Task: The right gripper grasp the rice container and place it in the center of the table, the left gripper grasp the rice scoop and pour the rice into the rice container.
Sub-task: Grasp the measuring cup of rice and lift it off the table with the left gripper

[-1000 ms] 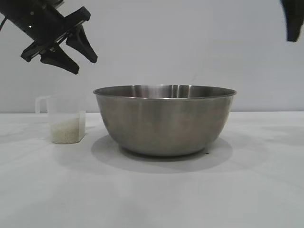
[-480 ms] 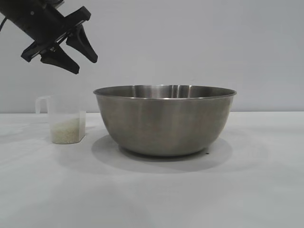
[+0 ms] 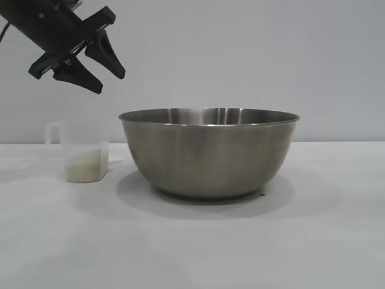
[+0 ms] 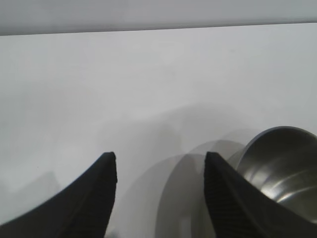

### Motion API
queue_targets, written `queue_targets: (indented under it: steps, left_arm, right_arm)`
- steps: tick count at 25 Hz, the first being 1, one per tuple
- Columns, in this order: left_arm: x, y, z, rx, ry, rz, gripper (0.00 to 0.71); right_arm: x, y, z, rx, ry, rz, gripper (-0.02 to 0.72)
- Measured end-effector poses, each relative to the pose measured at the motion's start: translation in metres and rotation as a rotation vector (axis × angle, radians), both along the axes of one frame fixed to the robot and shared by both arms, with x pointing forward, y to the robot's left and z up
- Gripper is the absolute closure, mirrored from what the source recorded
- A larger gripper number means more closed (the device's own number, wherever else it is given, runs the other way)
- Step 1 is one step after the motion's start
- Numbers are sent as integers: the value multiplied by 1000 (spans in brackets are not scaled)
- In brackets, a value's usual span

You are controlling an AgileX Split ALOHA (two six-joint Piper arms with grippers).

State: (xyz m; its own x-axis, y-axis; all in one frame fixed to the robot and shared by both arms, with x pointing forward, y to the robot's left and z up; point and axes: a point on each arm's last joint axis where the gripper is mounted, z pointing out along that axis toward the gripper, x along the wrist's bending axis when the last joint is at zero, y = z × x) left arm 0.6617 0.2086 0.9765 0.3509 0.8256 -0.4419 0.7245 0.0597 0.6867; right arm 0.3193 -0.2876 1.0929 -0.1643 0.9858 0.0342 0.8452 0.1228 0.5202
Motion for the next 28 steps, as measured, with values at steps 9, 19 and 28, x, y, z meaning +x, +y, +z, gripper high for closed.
queue_targets:
  steps: [9,19,28]
  left_arm:
    - [0,0,0,0,0,0,324]
    - [0,0,0,7,0,-7,324]
    - [0,0,0,9,-2,-10,324]
  right_arm:
    - [-66,-2,-34,-7,-211,-3,232]
    - [-92,-3,-49,-6,-473,-16,232]
    - [-91,-4,-50,-6,-480,-20,232]
